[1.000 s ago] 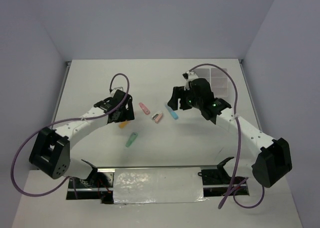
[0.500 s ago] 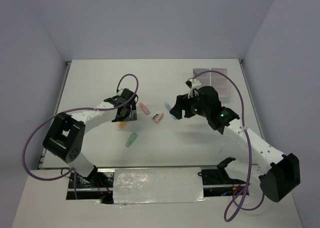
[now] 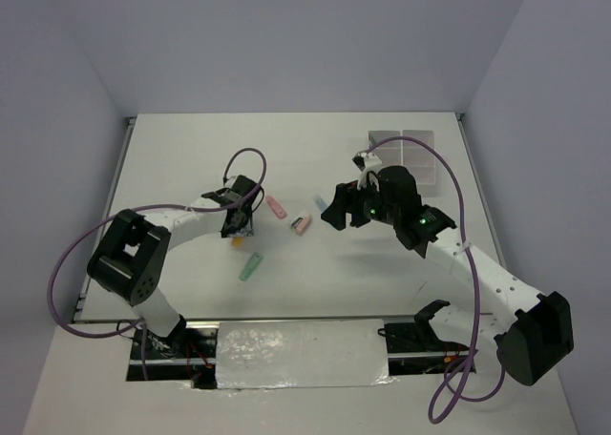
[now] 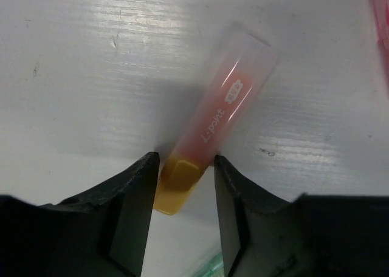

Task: Sort the stationery into containers
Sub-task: Pick up the pen from the center of the board.

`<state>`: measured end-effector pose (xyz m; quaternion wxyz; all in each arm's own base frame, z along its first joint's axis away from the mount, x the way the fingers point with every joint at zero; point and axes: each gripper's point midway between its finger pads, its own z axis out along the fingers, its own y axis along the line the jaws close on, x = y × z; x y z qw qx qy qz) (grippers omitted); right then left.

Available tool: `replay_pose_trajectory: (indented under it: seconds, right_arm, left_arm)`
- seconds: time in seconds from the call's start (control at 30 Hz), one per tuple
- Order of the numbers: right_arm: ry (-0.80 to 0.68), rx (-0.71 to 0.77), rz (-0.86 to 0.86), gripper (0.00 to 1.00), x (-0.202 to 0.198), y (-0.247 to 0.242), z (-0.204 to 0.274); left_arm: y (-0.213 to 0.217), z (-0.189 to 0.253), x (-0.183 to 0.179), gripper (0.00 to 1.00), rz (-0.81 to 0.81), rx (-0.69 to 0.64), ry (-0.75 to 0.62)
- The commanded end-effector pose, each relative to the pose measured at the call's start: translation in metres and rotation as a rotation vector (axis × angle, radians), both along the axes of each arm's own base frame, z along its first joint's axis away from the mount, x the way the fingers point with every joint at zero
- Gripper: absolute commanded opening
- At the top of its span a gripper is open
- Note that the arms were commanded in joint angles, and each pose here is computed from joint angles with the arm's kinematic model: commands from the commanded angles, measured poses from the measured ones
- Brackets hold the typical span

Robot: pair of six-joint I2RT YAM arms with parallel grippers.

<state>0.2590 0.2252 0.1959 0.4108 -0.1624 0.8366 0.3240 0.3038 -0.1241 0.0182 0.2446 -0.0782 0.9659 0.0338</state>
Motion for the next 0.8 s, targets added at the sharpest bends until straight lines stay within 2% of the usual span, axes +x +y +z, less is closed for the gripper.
replay_pose_trajectory:
  seconds: [0.0,0.17,0.2,0.23,0.33,0.4,0.43,0.47,0.5,0.57,0.77]
  right_arm:
    - [-0.052,0.055,0.027,0.77,-0.001,0.008,0.017]
    - [-0.006,0.110,0.059,0.77,-0.006,0.019,0.008]
    - [0.002,0.125,0.065,0.77,-0.007,0.021,0.008]
    - [0.001,0.146,0.066,0.77,-0.006,0.024,0.010]
    - [0.032,0.193,0.026,0.76,-0.002,0.026,0.011]
    - [0.063,0.247,-0.028,0.76,0.001,0.027,0.014]
    - [0.064,0.281,-0.039,0.76,0.003,0.029,0.017]
    - [0.115,0.326,-0.061,0.75,0.002,0.032,0.014]
    - [0.105,0.366,-0.062,0.74,0.004,0.036,0.022]
    - [0.156,0.419,-0.092,0.74,0.004,0.041,0.021]
    - [0.162,0.531,-0.123,0.71,0.005,0.062,0.045]
  left_arm:
    - [0.007,-0.016,-0.012,0.49,0.011,0.015,0.045]
    - [0.006,-0.010,-0.014,0.10,0.016,-0.001,0.031]
    - [0.005,-0.005,-0.012,0.03,0.015,-0.010,0.019]
    - [0.002,0.001,-0.010,0.01,0.008,-0.029,0.000]
    - [-0.016,0.044,0.000,0.00,-0.042,-0.155,-0.123]
    - [-0.036,0.061,-0.004,0.00,-0.120,-0.263,-0.152]
    - [-0.046,0.083,-0.002,0.00,-0.153,-0.327,-0.215]
    - [-0.052,0.092,-0.003,0.00,-0.178,-0.369,-0.235]
    - [-0.064,0.100,-0.009,0.00,-0.220,-0.424,-0.237]
    - [-0.073,0.119,-0.013,0.00,-0.253,-0.473,-0.282]
    - [-0.106,0.155,-0.034,0.00,-0.408,-0.561,-0.350]
